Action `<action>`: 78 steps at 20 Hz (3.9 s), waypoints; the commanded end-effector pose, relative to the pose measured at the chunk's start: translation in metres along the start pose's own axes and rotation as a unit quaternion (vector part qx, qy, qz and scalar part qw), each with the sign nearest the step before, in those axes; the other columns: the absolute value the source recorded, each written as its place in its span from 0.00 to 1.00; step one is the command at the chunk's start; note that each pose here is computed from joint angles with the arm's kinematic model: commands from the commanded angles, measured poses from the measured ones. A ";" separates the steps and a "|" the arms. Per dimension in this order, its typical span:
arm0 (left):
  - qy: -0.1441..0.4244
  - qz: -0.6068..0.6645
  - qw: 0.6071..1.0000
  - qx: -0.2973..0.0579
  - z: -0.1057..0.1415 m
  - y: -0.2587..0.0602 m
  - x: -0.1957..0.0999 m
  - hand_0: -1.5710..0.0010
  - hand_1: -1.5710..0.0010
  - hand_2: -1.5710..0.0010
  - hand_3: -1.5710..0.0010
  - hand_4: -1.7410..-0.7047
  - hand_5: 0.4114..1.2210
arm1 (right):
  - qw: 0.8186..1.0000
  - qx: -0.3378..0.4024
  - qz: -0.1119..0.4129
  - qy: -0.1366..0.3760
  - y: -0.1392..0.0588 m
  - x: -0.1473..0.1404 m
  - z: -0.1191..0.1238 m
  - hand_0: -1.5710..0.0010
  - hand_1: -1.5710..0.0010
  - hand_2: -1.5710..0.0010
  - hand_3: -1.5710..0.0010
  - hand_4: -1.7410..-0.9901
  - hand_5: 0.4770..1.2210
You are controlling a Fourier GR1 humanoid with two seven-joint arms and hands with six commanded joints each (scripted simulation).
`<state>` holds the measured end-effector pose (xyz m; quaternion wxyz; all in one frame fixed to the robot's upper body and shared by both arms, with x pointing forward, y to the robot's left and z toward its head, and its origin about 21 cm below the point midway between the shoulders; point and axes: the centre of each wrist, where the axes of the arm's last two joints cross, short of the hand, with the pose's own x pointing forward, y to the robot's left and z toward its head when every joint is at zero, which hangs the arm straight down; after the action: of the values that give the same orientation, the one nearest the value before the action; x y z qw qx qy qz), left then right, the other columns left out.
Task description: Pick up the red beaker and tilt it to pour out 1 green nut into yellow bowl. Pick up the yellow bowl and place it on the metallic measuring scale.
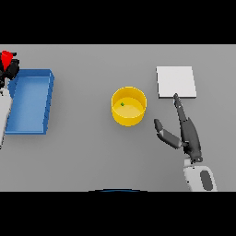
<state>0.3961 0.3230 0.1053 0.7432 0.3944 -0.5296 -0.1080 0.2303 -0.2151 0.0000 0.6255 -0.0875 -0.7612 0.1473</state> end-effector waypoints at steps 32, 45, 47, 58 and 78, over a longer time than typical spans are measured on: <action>-0.028 -0.061 0.996 -0.057 0.040 -0.017 -0.033 0.98 0.99 0.99 0.99 0.96 0.31 | 0.965 0.170 0.197 -0.025 -0.023 0.026 -0.043 1.00 1.00 1.00 1.00 0.86 0.27; -0.018 -0.071 0.995 -0.061 0.039 -0.016 -0.036 1.00 1.00 1.00 1.00 0.96 0.36 | 0.767 0.408 0.479 -0.130 0.006 0.054 -0.114 1.00 1.00 1.00 1.00 0.70 0.31; -0.018 -0.071 0.996 -0.060 0.039 -0.016 -0.036 1.00 1.00 1.00 1.00 0.96 0.37 | 0.750 0.427 0.488 -0.129 0.015 0.054 -0.119 1.00 1.00 1.00 1.00 0.70 0.32; -0.019 -0.070 0.996 -0.057 0.039 -0.011 -0.041 1.00 1.00 1.00 1.00 0.96 0.35 | 0.689 0.488 0.524 -0.115 0.048 0.055 -0.142 1.00 1.00 1.00 1.00 0.64 0.35; -0.021 -0.078 0.995 -0.050 0.034 -0.004 -0.042 1.00 1.00 1.00 1.00 0.96 0.35 | 0.672 0.539 0.505 -0.044 0.056 0.048 -0.149 0.12 0.12 0.21 0.23 0.10 0.93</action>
<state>0.3502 0.3284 0.0776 0.7398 0.3947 -0.5068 -0.2002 0.3637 -0.1300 0.0519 0.3586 -0.0987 -0.4182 0.8287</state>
